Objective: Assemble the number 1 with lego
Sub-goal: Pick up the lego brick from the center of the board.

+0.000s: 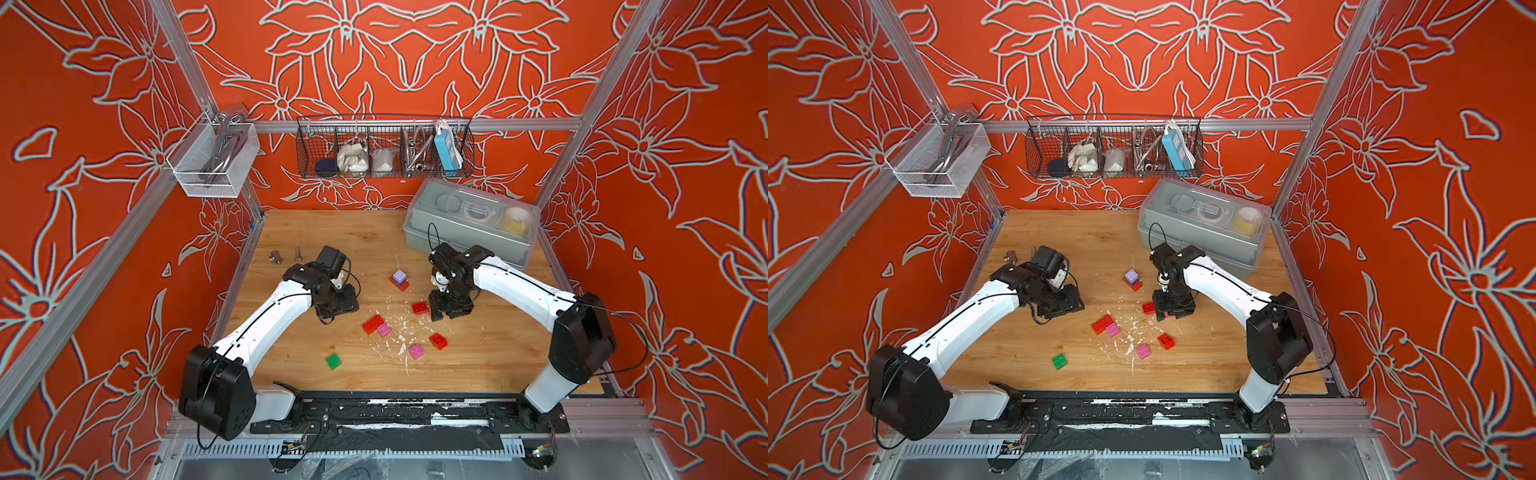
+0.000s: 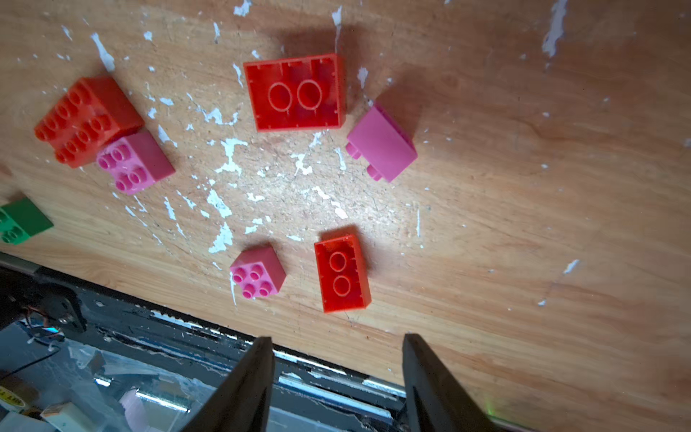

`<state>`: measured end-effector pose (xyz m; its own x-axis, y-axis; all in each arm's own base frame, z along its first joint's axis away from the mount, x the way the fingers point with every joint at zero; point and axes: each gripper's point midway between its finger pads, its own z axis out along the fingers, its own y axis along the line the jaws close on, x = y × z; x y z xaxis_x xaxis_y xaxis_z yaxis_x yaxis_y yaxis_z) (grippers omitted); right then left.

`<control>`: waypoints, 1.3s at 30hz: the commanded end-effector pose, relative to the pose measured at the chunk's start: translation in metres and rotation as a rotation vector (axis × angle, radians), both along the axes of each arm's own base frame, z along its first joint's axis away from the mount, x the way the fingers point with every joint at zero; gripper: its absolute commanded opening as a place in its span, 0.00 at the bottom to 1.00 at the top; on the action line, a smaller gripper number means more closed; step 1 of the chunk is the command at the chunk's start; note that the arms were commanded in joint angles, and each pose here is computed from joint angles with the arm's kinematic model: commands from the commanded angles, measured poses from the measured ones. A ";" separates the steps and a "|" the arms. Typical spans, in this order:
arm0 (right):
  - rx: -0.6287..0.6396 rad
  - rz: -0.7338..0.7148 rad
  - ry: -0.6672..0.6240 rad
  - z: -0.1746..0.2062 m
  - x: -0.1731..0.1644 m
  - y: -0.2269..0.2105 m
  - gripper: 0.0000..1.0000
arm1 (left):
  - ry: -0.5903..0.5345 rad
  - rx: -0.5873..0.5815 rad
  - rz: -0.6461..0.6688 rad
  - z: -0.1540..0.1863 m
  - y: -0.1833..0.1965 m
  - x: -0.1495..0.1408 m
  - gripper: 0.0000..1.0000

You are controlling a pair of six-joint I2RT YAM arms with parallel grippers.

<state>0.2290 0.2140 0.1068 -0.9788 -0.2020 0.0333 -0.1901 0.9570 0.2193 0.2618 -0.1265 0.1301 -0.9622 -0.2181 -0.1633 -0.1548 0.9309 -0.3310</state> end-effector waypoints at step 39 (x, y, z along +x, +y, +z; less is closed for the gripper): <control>0.065 -0.400 0.119 -0.058 0.054 0.001 0.58 | 0.041 -0.010 -0.050 -0.011 -0.011 0.008 0.56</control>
